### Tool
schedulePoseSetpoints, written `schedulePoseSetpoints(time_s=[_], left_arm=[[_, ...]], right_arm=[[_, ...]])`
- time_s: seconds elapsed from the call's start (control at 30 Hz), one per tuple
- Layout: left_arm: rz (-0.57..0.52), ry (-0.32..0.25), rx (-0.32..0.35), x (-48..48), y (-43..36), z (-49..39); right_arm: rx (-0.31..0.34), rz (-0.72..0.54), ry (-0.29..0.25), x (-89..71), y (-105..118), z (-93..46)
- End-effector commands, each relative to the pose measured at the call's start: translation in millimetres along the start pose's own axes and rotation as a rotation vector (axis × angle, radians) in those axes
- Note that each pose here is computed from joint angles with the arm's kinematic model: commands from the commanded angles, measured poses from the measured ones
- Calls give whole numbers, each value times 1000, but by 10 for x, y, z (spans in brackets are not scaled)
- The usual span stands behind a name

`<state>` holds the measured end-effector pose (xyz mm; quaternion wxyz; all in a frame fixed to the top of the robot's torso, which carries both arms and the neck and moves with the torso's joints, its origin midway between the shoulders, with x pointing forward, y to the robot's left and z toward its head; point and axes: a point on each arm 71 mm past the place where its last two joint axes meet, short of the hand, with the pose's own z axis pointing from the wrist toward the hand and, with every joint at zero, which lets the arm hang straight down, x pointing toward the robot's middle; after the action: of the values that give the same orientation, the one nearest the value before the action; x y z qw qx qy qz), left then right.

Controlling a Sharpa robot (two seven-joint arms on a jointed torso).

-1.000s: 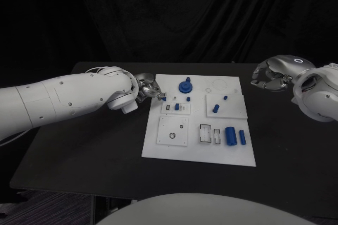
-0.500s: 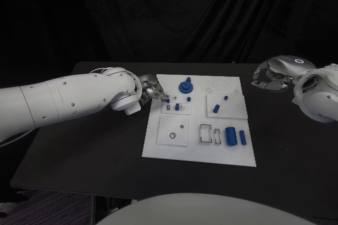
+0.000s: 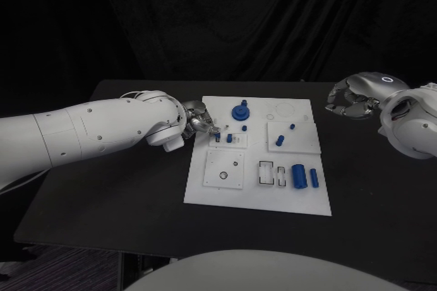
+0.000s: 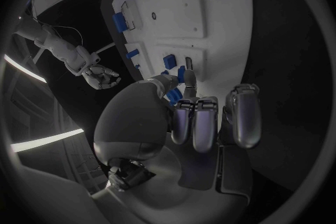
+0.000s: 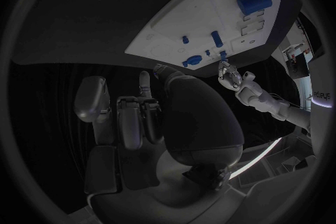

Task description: Assemble the parts on the task board

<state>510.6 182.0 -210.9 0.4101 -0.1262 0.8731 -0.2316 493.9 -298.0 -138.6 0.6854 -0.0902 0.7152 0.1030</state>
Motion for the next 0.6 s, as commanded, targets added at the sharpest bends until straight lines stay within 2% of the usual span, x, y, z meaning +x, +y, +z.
schedulePoseSetpoints(time_s=[0.03,0.27,0.6], left_arm=[[-2,23,-1,38,2,4],[-4,28,-8,55,37,-3],[-3,40,-8,85,49,-18]], right_arm=[[18,-3,5,12,-13,-6],[19,-4,8,17,-15,-6],[18,-4,10,20,-11,-5]])
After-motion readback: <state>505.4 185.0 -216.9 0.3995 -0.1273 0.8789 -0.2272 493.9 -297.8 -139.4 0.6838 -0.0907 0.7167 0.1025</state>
